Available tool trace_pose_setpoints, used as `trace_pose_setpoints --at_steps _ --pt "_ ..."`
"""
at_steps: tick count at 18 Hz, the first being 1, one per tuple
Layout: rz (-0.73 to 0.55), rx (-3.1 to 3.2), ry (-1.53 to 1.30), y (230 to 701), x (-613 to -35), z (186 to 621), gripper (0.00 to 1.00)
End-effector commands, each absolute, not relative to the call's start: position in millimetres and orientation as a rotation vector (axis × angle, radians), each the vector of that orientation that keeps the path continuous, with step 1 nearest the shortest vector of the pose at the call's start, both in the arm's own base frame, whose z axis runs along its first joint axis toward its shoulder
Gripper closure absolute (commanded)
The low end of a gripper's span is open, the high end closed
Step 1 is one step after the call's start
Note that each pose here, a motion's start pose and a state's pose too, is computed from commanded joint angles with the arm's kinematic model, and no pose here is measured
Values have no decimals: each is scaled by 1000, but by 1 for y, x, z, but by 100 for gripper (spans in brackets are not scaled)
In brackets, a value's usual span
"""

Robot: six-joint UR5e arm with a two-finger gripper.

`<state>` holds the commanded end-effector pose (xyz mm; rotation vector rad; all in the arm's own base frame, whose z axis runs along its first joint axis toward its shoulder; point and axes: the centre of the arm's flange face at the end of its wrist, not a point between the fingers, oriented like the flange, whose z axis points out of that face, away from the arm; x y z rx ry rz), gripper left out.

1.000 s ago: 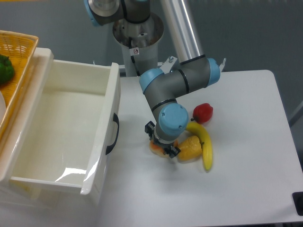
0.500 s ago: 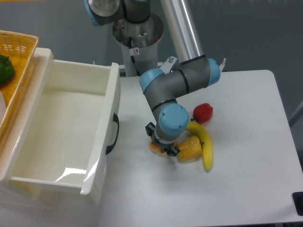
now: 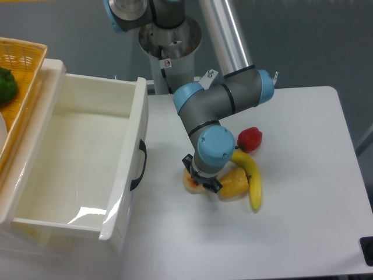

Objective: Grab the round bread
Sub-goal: 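Lift the grasped bread bun up off the table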

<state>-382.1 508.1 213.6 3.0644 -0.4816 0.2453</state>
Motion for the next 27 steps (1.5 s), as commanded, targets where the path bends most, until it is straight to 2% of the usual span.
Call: trace_pose_setpoints --at_steps 5,14,20,27 --pt "243 3068 -480 507 -382 218 92" --pt "267 3073 -440 489 -385 280 92" --pt "229 3101 -438 478 -383 330 92" --pt "239 3106 -450 476 -373 349 92"
